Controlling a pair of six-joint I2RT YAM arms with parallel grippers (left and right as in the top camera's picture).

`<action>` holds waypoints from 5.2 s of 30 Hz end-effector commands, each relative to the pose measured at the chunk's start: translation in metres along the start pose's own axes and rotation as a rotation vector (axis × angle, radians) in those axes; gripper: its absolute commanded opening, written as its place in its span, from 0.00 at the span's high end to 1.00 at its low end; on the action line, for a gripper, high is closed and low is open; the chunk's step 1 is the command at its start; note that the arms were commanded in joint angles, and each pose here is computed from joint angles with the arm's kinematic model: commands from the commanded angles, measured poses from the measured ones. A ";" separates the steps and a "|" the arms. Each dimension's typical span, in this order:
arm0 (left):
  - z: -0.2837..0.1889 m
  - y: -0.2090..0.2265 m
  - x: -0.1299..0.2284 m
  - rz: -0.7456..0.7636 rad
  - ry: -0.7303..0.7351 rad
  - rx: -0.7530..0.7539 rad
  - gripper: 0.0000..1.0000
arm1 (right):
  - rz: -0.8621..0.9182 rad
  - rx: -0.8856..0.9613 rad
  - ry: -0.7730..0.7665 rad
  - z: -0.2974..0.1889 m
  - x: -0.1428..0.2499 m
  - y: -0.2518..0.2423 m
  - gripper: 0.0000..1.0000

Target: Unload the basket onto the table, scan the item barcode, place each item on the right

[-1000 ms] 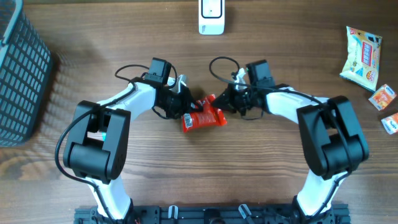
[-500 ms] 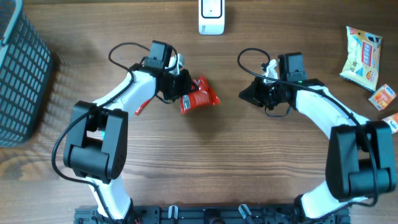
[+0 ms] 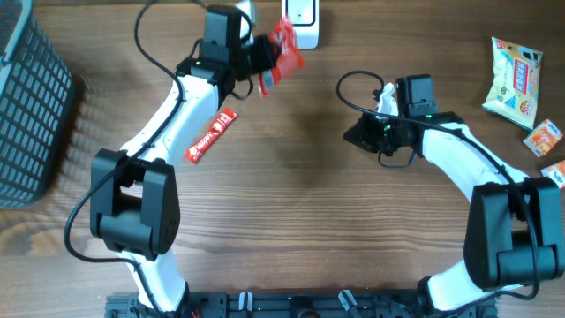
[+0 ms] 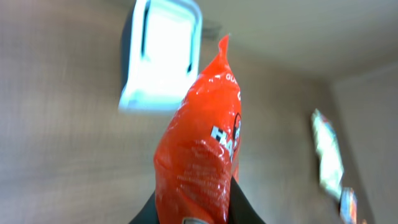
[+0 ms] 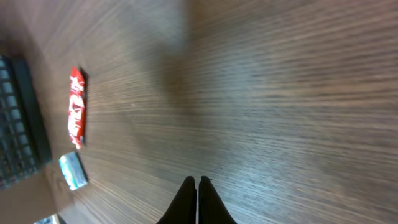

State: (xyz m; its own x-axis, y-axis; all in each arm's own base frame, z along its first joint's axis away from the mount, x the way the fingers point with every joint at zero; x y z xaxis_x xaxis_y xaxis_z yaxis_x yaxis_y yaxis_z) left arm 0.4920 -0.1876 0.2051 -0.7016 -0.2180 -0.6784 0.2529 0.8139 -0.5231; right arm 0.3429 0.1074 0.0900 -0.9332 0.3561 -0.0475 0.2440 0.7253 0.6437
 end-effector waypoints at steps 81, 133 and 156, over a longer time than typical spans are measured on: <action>0.029 -0.182 0.249 0.087 0.731 0.253 0.91 | 0.068 0.185 -0.433 -0.250 -0.004 -0.030 0.96; -0.148 0.082 0.065 -0.434 0.471 -0.563 0.00 | 0.591 0.623 -0.020 -0.042 0.085 -0.046 0.23; -0.149 0.082 0.066 -0.435 0.475 -0.566 0.00 | 0.989 0.597 -0.142 -0.003 0.075 -0.063 0.05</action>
State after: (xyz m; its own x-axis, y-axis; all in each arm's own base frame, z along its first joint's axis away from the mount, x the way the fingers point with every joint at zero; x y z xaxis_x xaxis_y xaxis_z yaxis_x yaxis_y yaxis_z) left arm 0.3683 -0.0584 0.1897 -0.8993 -0.4242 -0.1063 -0.3842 0.8826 -0.2710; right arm 0.2591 0.0848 0.0611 -0.2846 0.9461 0.1548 0.9586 0.2820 0.0388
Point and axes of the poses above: each gripper's point midway between its finger pads, its own z axis out along the fingers, its own y axis along the line the jaws close on, x = y × z, the point moved 5 cm from there along -z, back along the fingers, and after that the axes turned 6 degrees about z, right-handed, at the moved point
